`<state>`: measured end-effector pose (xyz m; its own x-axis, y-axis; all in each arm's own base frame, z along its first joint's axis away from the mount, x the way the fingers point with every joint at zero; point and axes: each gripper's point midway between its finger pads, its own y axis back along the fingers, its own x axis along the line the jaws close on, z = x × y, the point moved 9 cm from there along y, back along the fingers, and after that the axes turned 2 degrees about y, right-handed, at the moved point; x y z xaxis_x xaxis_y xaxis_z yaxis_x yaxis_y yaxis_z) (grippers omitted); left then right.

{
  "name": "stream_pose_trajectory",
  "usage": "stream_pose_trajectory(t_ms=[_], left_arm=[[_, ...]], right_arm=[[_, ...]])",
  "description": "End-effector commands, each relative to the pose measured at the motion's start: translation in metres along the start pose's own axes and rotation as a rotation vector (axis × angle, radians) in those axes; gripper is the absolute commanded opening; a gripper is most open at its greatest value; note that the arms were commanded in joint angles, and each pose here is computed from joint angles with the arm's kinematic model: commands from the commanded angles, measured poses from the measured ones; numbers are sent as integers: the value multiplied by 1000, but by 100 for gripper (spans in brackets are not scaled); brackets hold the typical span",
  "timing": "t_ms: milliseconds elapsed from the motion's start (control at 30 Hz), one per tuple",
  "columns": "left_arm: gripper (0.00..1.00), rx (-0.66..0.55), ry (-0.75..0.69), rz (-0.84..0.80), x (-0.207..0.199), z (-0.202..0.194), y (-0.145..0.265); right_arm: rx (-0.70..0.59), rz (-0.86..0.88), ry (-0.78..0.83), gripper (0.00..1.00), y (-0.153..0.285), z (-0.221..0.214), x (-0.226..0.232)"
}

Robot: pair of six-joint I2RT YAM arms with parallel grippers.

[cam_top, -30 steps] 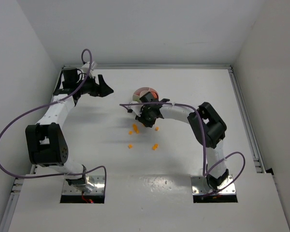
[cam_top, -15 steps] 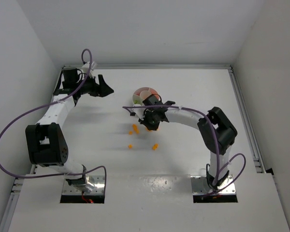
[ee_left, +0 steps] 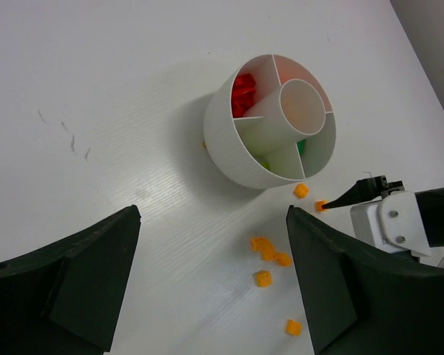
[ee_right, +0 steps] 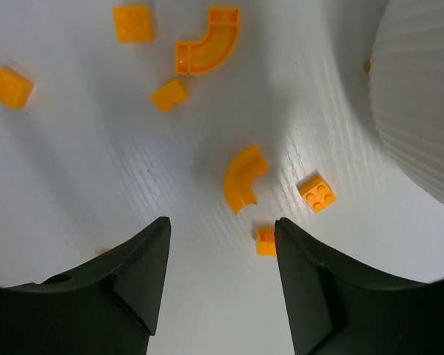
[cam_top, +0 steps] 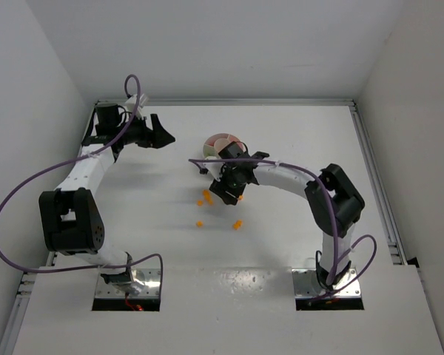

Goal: Sort the legos into containers by color

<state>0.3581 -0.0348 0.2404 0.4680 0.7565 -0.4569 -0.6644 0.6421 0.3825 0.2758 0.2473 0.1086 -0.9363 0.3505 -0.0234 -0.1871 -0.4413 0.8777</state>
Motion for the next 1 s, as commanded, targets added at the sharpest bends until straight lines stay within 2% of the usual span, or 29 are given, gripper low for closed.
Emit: stream_pose_trajectory(t_ms=[0,200,400,600,733,867,967], left_arm=[[86,-49,-31,-19,-1,15,5],[93,-49,-31,-19,-1,15,5],[100,-49,-31,-19,-1,15,5],[100,-49,-31,-19,-1,15,5],[100,-49,-31,-19,-1,15,5],[100,-50,-31,-10,0,15,4],[100,-44,-34,-9,1,12,4]], right_arm=[[-2,-26,-8,59,-3,7,-4],[36,-8,-7,59,-20,-2,-5],[54,13,-12,53,-32,-4,-5],[53,12,-12,49,-38,-5,-6],[53,12,-12,41,-41,-5,-7],[44,7,-10,26,-38,-3,-7],[20,-3,-14,20,-26,3,-7]])
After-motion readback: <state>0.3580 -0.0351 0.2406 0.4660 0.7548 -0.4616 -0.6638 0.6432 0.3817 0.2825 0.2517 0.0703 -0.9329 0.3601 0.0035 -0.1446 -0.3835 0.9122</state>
